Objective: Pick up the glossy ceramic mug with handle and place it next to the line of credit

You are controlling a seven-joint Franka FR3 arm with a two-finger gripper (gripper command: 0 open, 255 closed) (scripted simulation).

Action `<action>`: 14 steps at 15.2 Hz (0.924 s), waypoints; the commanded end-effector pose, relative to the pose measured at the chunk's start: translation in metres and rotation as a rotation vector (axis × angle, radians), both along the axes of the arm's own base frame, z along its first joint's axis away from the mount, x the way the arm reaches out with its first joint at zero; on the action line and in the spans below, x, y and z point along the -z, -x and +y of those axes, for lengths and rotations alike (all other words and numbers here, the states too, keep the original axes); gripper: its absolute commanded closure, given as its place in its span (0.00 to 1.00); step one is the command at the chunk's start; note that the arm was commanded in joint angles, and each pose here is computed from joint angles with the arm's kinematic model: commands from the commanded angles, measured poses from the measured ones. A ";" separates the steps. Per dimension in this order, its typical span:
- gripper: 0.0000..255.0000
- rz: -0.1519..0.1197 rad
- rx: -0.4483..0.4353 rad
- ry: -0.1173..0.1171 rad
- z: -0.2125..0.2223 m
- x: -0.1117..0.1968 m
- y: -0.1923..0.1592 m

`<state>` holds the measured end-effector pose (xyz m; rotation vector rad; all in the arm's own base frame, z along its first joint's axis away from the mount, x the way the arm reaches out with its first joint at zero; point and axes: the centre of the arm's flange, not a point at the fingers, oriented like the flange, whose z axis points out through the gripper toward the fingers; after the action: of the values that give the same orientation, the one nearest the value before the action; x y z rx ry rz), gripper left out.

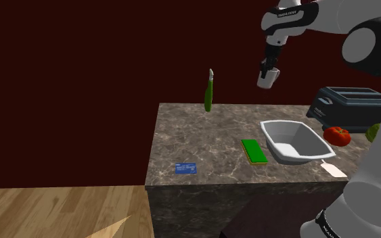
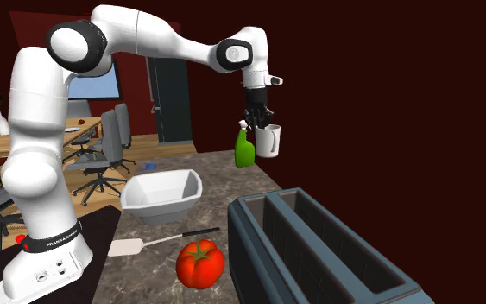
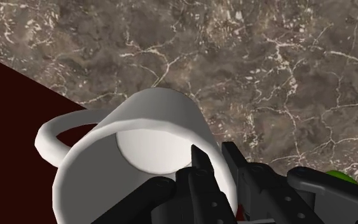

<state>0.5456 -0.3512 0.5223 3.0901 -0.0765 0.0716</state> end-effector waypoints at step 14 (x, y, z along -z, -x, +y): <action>1.00 0.000 0.001 0.000 0.197 -0.001 -0.013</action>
<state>0.5587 -0.1686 0.5248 3.0903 -0.0752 0.0712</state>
